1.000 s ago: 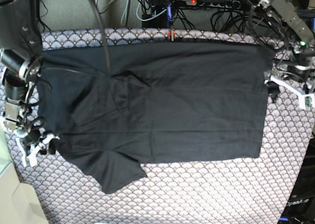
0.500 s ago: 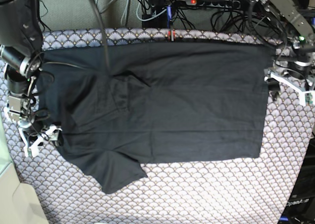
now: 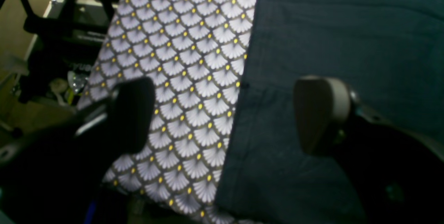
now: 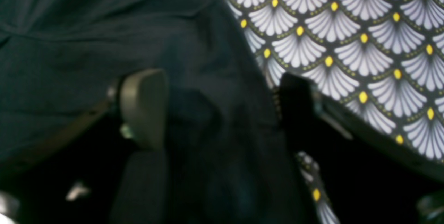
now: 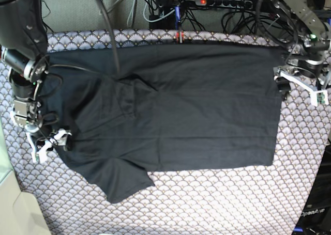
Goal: Fold the T-shirt properly
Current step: 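Lower the left gripper to the shirt's opposite side edge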
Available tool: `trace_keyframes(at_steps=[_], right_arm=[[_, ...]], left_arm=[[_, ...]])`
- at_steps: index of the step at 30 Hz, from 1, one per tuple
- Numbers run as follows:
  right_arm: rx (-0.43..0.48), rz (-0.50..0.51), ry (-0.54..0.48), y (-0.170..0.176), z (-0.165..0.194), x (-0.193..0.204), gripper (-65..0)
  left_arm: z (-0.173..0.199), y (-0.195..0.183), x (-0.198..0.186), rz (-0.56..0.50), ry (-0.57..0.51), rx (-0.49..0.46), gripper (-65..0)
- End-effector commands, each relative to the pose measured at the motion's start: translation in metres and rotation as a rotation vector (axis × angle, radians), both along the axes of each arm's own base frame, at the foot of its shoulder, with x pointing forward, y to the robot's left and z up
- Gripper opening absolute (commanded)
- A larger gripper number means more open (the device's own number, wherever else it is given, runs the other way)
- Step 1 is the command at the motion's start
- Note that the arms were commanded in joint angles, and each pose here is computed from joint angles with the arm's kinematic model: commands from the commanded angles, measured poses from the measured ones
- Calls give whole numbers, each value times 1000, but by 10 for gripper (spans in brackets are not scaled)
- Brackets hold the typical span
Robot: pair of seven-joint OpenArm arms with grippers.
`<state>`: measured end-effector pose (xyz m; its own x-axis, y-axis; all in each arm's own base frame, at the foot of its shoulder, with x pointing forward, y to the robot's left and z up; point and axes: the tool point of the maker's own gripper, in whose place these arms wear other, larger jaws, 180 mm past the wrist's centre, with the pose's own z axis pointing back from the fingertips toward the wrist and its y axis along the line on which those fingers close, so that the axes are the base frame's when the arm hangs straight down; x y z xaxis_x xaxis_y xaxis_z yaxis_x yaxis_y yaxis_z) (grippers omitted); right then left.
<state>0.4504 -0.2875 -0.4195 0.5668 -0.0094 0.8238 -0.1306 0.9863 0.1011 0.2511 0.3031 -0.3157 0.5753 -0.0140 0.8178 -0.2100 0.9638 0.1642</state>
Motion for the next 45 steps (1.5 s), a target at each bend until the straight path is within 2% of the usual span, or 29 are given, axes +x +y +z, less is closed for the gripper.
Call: trace_keyframes(at_steps=[1, 9, 14, 19, 25, 29, 33, 36, 40, 45], right_arm=[[-13, -22, -75, -13, 26, 17, -281], [-10, -28, -73, -14, 26, 16, -650], [-12, -29, -71, -15, 26, 16, -650], [-12, -27, -70, -14, 25, 16, -650], [-10, -25, -70, -13, 25, 16, -650], [-3, -19, -70, -8, 24, 17, -650], [-4, -7, -70, -2, 23, 18, -650], [-4, -7, -70, -2, 23, 18, -650], [-4, -8, -67, -3, 22, 18, -650], [-8, -8, -64, -4, 22, 17, -650]], left_arm=[[12, 1, 4, -4, -46, 18, -31], [13, 1, 5, -4, -50, 14, -31], [29, -2, 29, -12, -117, 6, -31], [36, -8, 67, -24, -181, -58, -31], [12, -44, 117, -122, -151, -180, -31], [-7, -45, 143, -48, -128, -275, -31], [-9, -34, 175, -11, -155, -281, -31], [-12, -24, 192, 5, -163, -253, -31], [-20, -12, 207, 7, -146, -190, -31], [-46, -4, 221, 5, -114, -187, -31]])
